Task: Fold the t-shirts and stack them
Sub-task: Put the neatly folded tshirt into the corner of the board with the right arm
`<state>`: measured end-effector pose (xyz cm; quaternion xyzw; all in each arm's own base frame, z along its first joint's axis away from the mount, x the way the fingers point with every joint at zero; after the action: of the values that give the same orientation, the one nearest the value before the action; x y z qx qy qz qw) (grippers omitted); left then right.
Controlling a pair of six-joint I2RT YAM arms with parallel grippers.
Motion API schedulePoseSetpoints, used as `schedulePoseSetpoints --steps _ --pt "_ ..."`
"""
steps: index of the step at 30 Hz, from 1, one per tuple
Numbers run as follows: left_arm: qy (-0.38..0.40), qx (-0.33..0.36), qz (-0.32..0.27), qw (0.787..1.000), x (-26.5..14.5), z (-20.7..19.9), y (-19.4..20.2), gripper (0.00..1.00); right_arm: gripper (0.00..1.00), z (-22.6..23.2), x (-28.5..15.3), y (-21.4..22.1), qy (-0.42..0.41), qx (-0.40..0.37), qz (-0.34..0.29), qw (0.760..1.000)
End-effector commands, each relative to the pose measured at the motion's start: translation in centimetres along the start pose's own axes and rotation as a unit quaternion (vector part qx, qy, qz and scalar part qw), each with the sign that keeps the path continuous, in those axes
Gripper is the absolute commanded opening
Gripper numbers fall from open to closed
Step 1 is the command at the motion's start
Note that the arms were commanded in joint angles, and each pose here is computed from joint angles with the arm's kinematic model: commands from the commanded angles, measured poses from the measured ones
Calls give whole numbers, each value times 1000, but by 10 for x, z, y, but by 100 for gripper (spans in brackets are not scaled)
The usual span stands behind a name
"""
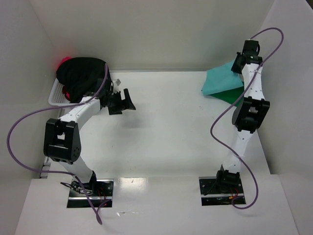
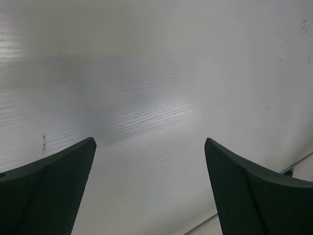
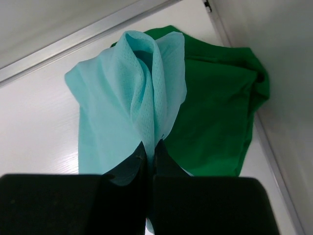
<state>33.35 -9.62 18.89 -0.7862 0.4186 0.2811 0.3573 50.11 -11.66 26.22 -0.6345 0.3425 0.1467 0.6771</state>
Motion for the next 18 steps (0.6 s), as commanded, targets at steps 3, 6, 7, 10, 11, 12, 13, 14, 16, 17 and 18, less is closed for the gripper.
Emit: schedulePoseSetpoints --steps 3,6,7,10,11,12,13,14,16,17,18 --pt "20 19 -9 1000 -2 -8 -12 99 0 -25 -2 3 53 5 0 999" --pt "18 21 -5 1000 1 -6 -12 99 1 -32 8 17 69 7 19 997" --pt "18 21 -5 1000 1 -6 -12 99 6 -32 10 22 74 6 26 997" --pt "18 21 -5 1000 1 -6 -12 99 40 -33 15 34 86 9 39 995" --pt "18 21 -5 1000 1 -6 -12 99 45 -34 13 35 86 9 39 995" --pt "18 26 -6 999 0 -6 -12 99 51 -33 13 36 86 10 42 995" --pt "20 27 -10 999 -2 -7 -12 99 62 -33 8 33 85 15 35 996" --pt "21 28 -10 999 -3 -7 -12 99 74 -32 1 28 76 18 27 997" --pt "23 30 -14 999 -6 -9 -13 99 90 -30 -17 16 74 29 0 997" --pt "27 32 -20 999 -11 -13 -15 99 95 -20 -27 8 62 24 -17 998" --pt "29 34 -24 999 -14 -15 -15 99 100 -15 -40 4 53 21 -29 998"
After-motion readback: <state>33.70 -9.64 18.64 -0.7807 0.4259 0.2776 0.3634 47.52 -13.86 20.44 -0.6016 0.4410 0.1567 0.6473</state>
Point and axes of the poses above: each gripper's point midway between its finger pads, its own x axis out along the fingers, its own z axis along the line the jaws close on, y = z × x, the point moved 10 cm from there along -x, back along the fingers, and after that the axes turned 10 degrees about -x, right-handed, at the moved point
